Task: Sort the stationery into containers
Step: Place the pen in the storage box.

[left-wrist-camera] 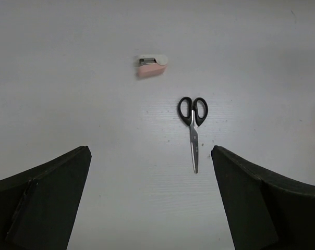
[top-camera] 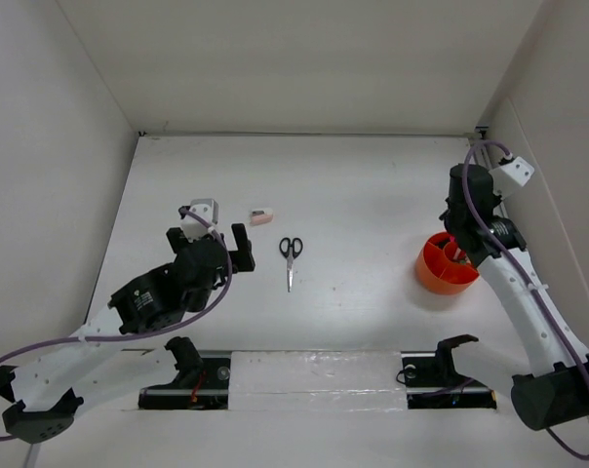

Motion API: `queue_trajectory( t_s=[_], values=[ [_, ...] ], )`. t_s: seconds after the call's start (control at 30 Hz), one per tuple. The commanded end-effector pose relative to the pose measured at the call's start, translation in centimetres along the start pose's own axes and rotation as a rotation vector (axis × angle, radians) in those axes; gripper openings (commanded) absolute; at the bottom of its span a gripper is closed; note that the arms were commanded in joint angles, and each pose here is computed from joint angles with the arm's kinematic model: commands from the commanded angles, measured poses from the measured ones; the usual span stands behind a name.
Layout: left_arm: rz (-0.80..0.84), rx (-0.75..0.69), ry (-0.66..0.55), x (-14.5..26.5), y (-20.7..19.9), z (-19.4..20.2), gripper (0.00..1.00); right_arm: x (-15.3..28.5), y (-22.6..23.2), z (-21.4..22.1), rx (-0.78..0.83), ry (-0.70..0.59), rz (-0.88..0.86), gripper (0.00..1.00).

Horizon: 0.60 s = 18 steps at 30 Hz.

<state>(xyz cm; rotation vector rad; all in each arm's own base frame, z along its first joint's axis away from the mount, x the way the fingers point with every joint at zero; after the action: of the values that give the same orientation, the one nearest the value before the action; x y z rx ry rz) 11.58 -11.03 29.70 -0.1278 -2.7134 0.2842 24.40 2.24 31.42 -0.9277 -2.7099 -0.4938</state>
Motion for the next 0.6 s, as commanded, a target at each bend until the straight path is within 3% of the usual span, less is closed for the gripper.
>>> queue_trajectory(
  t_s=[0.0, 0.57],
  values=[
    [-0.029, 0.061, -0.034, -0.2, 0.1, 0.0, 1.00, -1.5, -1.0, 0.2, 0.047, -0.023, 0.123, 0.00],
    [0.030, 0.010, 0.024, -0.9, -1.0, 0.8, 1.00, -4.6, -1.9, 6.7, 0.116, 0.085, 0.210, 0.00]
  ],
)
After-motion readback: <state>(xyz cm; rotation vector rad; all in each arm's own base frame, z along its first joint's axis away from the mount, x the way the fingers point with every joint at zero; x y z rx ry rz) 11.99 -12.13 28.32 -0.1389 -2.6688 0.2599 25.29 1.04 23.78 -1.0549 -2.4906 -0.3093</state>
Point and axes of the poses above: each gripper's point midway between its finger pads, its own x axis back along the fingers, its own y axis along the line the jaws close on, z = x × y, the point moved 10 cm from there along x, back along the fingers, and after that the axes turned 3 degrees about x, right-handed, at the moved point
